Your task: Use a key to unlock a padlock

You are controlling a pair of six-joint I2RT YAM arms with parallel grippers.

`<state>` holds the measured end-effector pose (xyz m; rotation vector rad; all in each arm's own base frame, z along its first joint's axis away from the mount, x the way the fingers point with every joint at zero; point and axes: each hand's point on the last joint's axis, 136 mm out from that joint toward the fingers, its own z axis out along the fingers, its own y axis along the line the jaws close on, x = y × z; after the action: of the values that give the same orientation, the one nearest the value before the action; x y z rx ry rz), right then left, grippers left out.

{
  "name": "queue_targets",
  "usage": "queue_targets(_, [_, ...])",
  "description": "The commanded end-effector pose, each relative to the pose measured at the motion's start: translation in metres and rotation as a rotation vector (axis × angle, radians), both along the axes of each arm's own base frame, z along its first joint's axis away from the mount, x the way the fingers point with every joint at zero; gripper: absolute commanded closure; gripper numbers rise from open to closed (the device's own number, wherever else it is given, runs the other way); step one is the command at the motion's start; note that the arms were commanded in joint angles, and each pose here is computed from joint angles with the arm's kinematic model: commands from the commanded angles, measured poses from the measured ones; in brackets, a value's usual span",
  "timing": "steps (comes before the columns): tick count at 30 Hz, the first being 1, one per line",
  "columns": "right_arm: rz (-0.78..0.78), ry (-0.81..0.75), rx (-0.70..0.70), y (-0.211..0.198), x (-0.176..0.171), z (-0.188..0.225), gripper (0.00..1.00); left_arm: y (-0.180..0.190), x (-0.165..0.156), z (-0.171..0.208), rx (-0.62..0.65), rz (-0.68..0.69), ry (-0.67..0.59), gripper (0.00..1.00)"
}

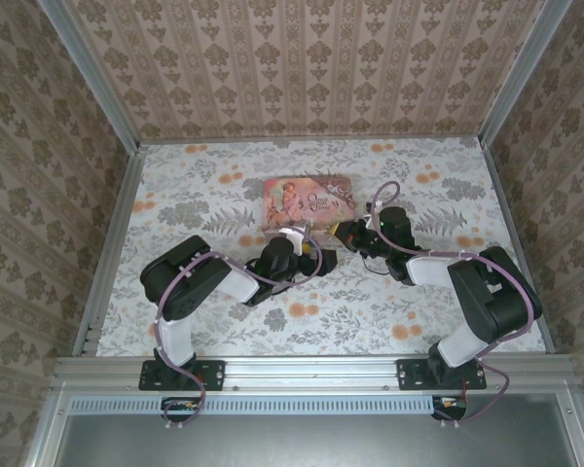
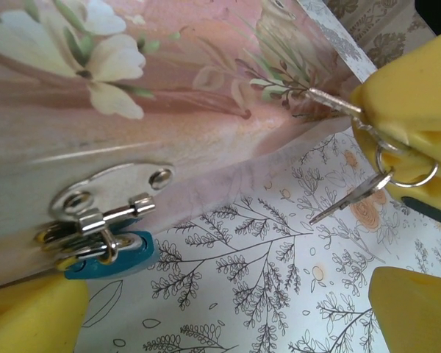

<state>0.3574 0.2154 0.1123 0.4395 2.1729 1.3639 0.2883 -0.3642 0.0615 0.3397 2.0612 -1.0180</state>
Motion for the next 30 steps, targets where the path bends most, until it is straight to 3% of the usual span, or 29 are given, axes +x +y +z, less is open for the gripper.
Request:
queue_targets(1, [-0.007, 0.003, 0.009, -0.001, 0.000, -0.004, 1.00, -0.002, 0.003, 0.010, -0.095, 0.003, -0.009, 0.00])
queue_targets(10, [-0.008, 0.006, 0.011, -0.001, 0.001, -0.005, 1.00, 0.001, 0.001, 0.023, -0.230, 0.030, 0.006, 0.01])
queue_targets(21, [-0.005, 0.010, 0.014, -0.001, 0.001, -0.006, 1.00, -0.010, -0.006, 0.038, -0.252, 0.009, -0.016, 0.02])
queue_targets(30, [-0.002, 0.011, 0.018, 0.001, 0.002, -0.007, 1.00, -0.004, 0.005, 0.010, -0.222, 0.079, 0.037, 0.02])
